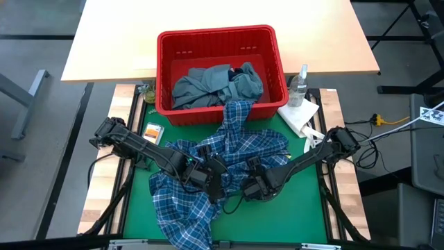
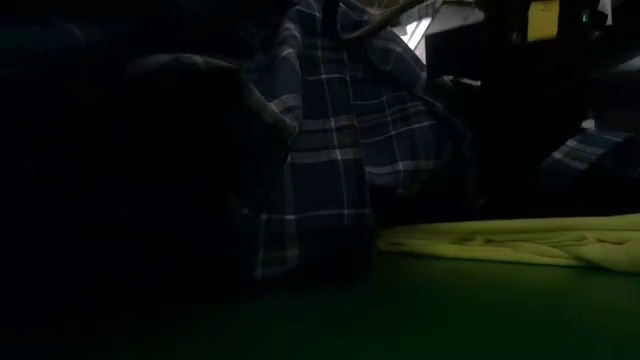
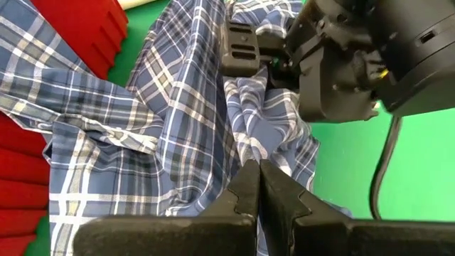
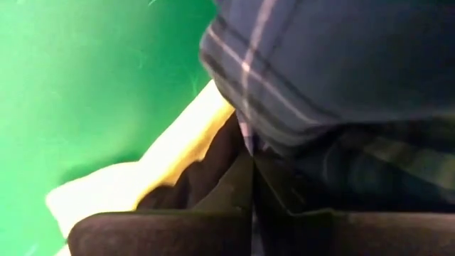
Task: Fold Laundry from Bin
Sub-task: Fold the blue shirt
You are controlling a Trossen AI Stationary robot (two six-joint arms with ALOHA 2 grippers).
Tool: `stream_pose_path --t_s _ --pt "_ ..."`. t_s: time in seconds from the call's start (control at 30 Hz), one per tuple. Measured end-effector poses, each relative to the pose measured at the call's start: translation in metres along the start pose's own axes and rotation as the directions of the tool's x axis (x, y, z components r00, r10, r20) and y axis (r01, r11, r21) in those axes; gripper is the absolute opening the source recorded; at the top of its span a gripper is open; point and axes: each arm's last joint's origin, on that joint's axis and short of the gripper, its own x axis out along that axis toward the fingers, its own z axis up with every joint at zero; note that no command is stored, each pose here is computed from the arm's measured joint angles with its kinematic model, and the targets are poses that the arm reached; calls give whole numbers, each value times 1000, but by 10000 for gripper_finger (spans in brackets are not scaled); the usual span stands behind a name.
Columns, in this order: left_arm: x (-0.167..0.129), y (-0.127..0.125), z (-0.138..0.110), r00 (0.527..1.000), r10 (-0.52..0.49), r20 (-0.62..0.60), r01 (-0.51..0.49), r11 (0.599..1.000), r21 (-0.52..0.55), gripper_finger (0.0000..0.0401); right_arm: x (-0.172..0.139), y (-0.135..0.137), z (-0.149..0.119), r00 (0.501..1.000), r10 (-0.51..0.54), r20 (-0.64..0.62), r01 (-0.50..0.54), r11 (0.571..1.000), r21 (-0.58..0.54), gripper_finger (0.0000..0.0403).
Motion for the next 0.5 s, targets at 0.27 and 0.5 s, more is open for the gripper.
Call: stream_pose_path --t_s 0.27,0.5 --pt "0 0 0 1000 -1 0 1 1000 0 0 -34 11 6 1000 11 -16 -12 998 -58 2" --pt "0 0 0 1000 -1 0 1 1000 -1 0 -60 32 -3 996 19 -82 -26 996 -86 1"
